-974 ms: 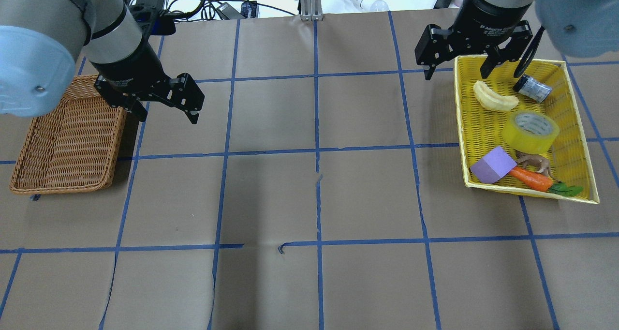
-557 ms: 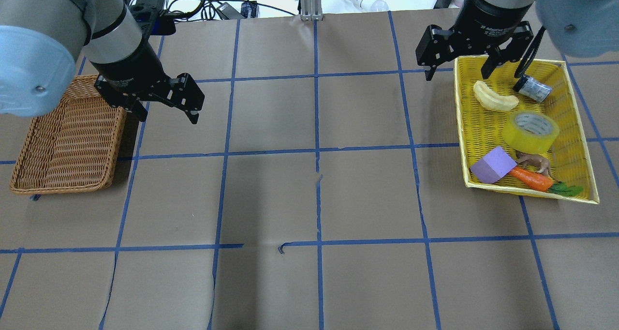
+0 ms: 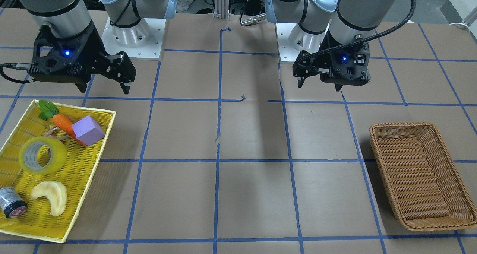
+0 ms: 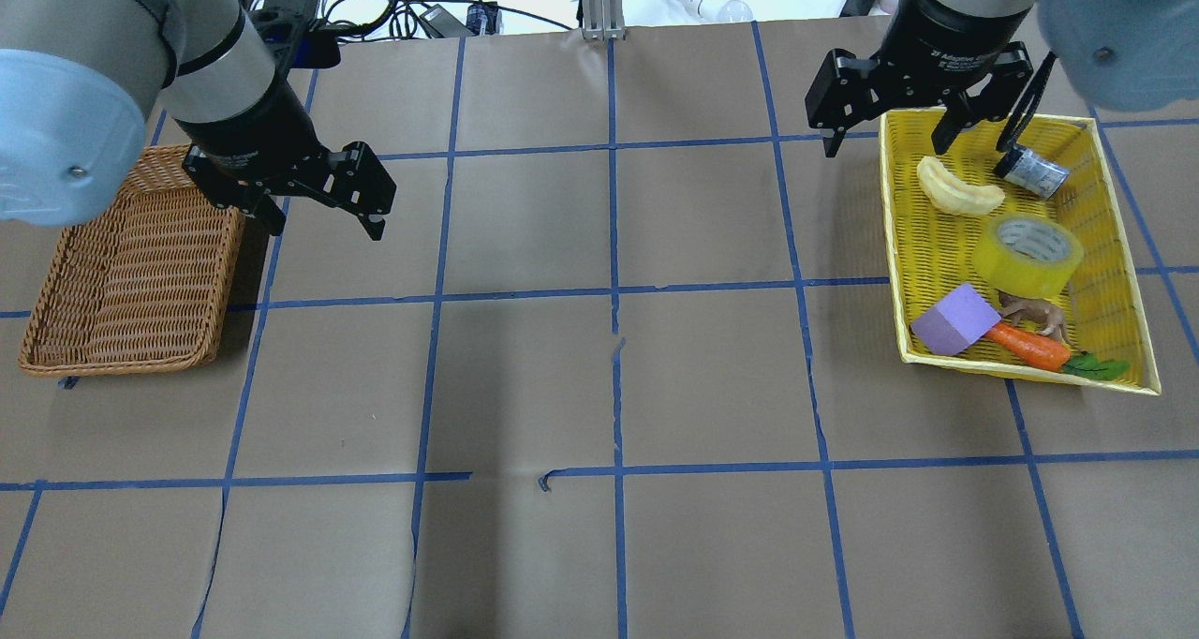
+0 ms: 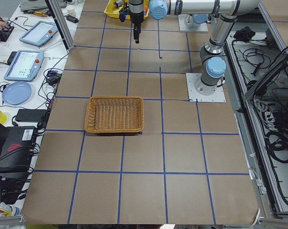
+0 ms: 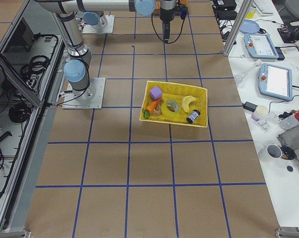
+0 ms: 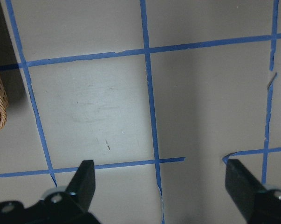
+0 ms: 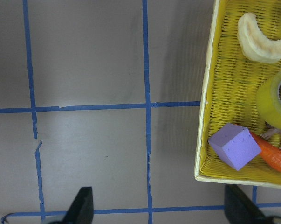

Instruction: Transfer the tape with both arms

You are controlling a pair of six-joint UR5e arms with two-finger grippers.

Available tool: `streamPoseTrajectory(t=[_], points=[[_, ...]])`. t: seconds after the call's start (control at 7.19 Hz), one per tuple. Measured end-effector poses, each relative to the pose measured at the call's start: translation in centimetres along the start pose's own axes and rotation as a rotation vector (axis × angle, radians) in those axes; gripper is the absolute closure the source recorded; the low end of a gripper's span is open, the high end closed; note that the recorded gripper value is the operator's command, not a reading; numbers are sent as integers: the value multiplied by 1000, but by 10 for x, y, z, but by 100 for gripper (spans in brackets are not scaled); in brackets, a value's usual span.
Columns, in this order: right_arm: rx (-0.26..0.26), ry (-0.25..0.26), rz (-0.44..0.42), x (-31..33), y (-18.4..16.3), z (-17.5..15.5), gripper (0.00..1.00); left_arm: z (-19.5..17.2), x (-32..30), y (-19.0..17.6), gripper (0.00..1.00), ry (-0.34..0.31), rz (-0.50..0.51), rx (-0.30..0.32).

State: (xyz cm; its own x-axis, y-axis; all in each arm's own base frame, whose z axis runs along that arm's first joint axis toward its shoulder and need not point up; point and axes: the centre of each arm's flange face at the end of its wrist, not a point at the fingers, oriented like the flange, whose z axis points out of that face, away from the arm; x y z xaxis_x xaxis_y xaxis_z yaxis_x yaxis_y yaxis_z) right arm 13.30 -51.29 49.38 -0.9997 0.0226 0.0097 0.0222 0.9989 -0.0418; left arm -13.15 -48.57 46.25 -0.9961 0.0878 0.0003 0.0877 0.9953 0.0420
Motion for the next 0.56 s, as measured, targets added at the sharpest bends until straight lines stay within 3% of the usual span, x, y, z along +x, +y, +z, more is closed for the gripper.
streamPoseTrajectory(t=[0.56], points=[[-1,0,3,5,-4,-1,0,0,0,1,0,1,0,-2]])
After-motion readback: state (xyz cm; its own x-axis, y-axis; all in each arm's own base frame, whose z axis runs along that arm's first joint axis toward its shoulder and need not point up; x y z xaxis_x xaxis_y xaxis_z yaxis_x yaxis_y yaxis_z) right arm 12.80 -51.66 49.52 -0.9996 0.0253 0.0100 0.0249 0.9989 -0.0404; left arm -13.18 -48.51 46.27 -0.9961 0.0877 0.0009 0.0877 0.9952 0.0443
